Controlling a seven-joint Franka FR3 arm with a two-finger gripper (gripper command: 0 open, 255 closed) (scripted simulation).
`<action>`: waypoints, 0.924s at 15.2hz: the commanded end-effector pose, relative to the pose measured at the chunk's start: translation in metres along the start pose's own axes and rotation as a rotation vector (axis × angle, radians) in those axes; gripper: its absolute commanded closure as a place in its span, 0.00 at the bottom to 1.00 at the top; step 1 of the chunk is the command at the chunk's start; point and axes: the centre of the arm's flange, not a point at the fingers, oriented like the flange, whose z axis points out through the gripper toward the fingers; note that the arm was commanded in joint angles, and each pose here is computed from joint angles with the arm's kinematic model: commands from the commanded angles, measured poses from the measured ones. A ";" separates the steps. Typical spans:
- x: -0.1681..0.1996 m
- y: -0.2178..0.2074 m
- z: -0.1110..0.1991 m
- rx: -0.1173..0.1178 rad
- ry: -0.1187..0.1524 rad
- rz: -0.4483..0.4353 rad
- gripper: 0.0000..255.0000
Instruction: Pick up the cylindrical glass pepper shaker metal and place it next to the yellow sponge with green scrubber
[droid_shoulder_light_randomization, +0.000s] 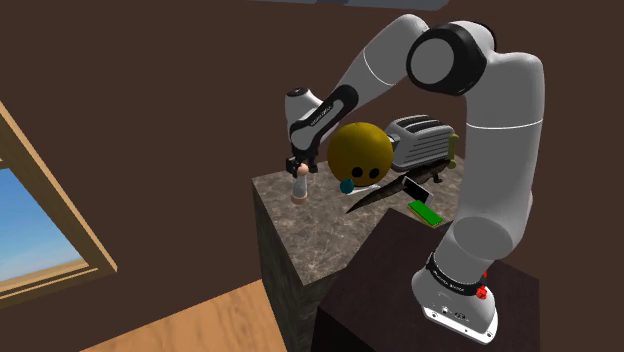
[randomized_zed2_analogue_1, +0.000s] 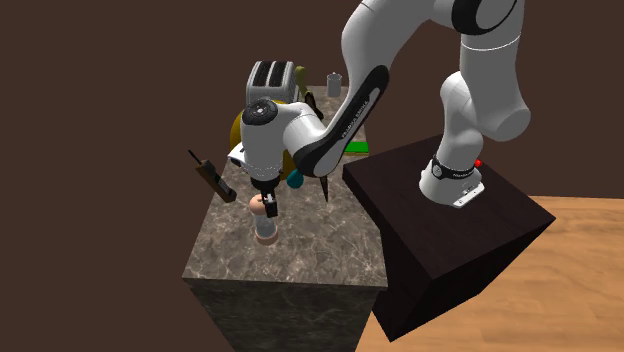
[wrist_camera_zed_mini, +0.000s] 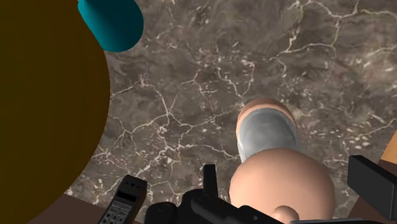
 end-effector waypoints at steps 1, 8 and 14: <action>0.001 -0.001 0.005 0.000 0.001 0.000 0.00; 0.001 -0.001 0.005 0.000 0.000 0.000 0.00; 0.000 -0.001 0.005 0.000 0.000 0.000 1.00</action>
